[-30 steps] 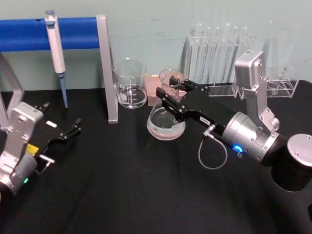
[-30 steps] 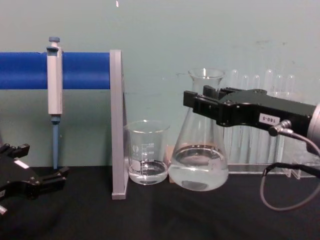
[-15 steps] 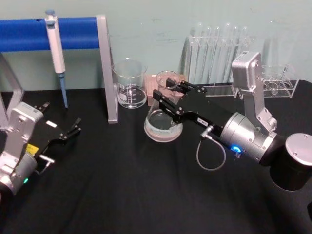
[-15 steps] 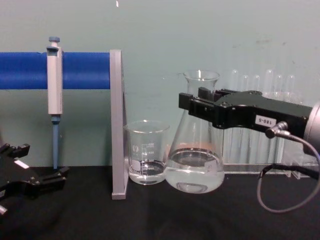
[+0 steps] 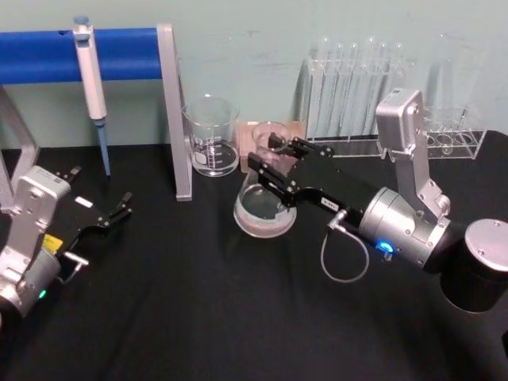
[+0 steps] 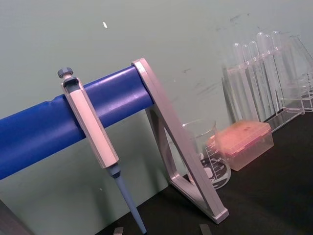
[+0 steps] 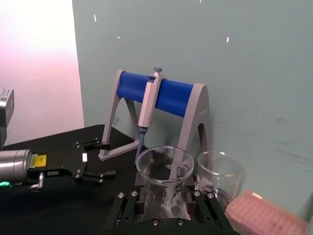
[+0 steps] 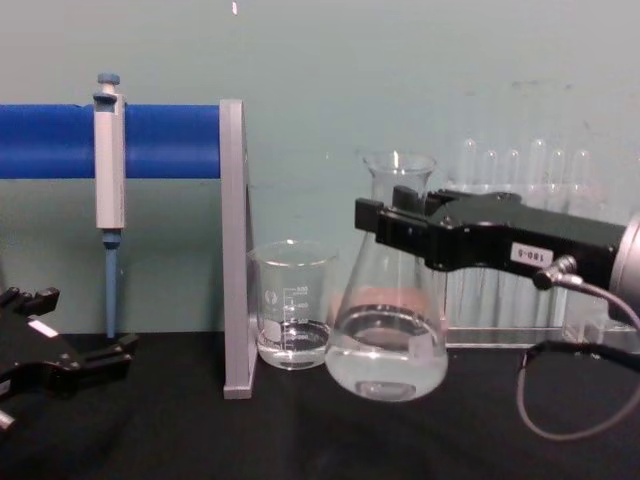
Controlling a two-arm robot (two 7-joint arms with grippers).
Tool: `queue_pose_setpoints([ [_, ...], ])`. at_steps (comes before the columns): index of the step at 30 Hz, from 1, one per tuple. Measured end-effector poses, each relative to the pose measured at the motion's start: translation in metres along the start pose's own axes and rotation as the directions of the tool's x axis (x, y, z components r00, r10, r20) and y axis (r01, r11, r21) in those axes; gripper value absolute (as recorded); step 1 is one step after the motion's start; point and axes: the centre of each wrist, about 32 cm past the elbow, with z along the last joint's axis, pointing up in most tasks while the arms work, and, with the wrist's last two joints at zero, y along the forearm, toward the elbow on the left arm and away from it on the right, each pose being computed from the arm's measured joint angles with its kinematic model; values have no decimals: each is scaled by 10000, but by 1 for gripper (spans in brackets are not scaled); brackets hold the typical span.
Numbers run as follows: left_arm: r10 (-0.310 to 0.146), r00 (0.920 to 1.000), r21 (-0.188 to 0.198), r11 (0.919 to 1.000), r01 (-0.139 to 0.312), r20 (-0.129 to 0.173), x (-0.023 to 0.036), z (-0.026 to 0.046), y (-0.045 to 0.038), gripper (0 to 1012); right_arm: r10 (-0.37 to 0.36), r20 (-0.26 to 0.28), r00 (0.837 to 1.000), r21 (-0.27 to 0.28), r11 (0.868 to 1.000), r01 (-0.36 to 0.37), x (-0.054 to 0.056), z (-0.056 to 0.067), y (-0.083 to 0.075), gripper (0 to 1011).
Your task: Grasp the erlenmeyer flask with one hand, shake it three times, then place it back.
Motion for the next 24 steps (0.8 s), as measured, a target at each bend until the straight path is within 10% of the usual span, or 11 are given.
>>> queue_pose_setpoints([
  [24,0,10000,1,10000,0,0,0,0,0,1001,894,-325,9955,-1006,9906,-922,19,-289,-36,450],
])
